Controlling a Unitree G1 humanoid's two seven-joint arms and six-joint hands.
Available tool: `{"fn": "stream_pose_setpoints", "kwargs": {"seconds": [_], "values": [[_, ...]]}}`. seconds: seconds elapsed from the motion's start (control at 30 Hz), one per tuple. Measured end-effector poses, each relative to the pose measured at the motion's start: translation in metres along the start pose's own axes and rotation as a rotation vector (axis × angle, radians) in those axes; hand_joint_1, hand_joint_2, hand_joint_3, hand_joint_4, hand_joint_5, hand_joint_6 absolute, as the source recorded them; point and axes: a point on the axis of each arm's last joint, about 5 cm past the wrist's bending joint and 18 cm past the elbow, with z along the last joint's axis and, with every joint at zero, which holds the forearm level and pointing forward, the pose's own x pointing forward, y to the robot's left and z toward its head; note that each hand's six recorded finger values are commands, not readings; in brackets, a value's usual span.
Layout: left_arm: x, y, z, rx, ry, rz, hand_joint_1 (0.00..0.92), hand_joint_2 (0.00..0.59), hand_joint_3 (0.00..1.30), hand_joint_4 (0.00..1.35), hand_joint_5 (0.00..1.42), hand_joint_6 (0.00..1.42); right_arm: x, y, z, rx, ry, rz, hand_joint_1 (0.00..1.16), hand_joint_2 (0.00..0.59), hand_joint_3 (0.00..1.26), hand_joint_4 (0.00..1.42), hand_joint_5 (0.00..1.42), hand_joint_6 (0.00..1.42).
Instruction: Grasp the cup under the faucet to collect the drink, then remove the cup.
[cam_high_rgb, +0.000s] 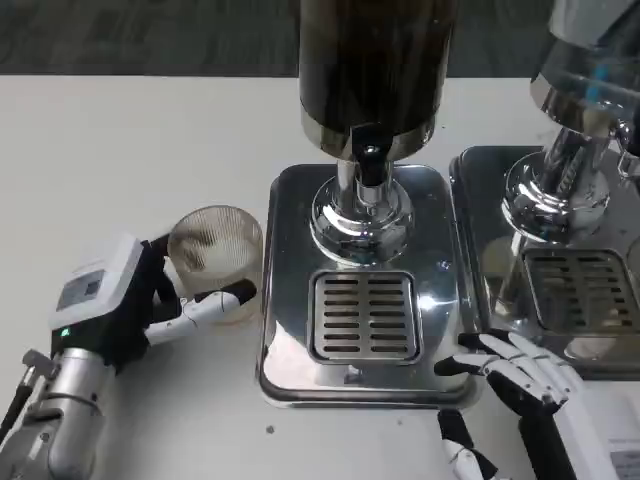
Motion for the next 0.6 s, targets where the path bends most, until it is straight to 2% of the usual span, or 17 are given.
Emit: {"fn": "stream_pose_setpoints", "kwargs": {"seconds": [0.37, 0.6], "values": [[-0.0048, -0.0055, -0.0018, -0.018, -0.002, 0.028, 0.172, 0.13, 0.55, 0.68, 0.96, 1.19, 0.0007, -0.0004, -0.0007, 0.008, 0.008, -0.012, 0.38, 0.468, 0.47, 0.32, 0.2, 0.21], [-0.0071, -0.0078, -0.0022, -0.019, -0.009, 0.053, 0.184, 0.139, 0.57, 0.71, 0.99, 1.22, 0.0017, -0.0004, -0.0012, 0.016, 0.01, -0.018, 0.37, 0.47, 0.47, 0.32, 0.2, 0.21]]}}
